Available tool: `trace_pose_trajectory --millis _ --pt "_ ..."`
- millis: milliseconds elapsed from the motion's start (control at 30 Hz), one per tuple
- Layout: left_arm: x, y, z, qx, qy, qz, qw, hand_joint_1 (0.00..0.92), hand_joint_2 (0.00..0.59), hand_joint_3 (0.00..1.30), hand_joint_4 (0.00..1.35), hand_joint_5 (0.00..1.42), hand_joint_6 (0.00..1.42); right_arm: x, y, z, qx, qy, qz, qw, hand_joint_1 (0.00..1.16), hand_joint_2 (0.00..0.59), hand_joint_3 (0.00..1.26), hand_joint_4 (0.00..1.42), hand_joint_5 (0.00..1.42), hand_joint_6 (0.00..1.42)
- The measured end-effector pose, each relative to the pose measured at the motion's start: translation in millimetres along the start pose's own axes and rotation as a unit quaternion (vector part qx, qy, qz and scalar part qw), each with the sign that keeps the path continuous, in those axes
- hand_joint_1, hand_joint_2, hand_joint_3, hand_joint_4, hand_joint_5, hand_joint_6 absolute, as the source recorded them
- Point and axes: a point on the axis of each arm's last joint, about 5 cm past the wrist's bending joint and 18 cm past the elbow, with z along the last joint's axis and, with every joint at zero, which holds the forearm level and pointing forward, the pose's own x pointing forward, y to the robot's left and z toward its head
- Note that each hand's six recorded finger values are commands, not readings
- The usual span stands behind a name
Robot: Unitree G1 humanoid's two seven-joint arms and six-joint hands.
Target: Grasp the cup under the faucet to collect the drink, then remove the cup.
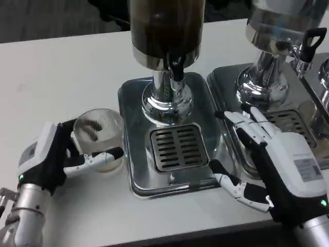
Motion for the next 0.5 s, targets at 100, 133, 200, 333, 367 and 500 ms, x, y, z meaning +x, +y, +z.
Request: trace_pose_trajectory --millis 100,133,200,333,367,500 --pt "-4.2 0.4 -2.9 -0.001 0.006 0.013 0.9999 0.480 0.022 0.72 0.90 1.12 1.38 -0.2 0.3 -0.3 0.001 0.000 0.001 1.0000 0.55 0.380 0.19 0.18 0.06 0.19" --pt "-5.0 0.8 -3.4 -0.001 0.006 0.017 0.9998 0.480 0.022 0.72 0.90 1.12 1.38 -0.1 0.4 -0.3 0.001 -0.001 0.001 1.0000 0.55 0.380 0.19 0.18 0.06 0.19" --pt "-5.8 2.5 -3.8 -0.003 0.002 0.026 0.9997 0.480 0.022 0.72 0.90 1.12 1.38 0.1 0.4 -0.3 0.001 -0.002 0.001 1.0000 0.55 0.380 0.19 0.18 0.06 0.19" --pt "-2.6 9.1 -1.2 -0.013 -0.023 0.051 0.9983 0.478 0.020 0.73 0.90 1.12 1.38 0.7 0.5 -0.3 0.002 -0.004 0.001 1.0000 0.55 0.380 0.19 0.18 0.06 0.18" --pt "-1.5 10.9 -0.2 -0.015 -0.030 0.056 0.9979 0.477 0.019 0.73 0.90 1.12 1.38 0.7 0.6 -0.4 0.002 -0.004 0.001 1.0000 0.55 0.380 0.19 0.18 0.06 0.18" --pt "3.3 15.9 5.3 -0.022 -0.065 0.065 0.9955 0.470 0.019 0.73 0.90 1.11 1.38 1.4 1.6 -0.7 0.004 -0.004 0.002 1.0000 0.55 0.380 0.19 0.18 0.07 0.18"
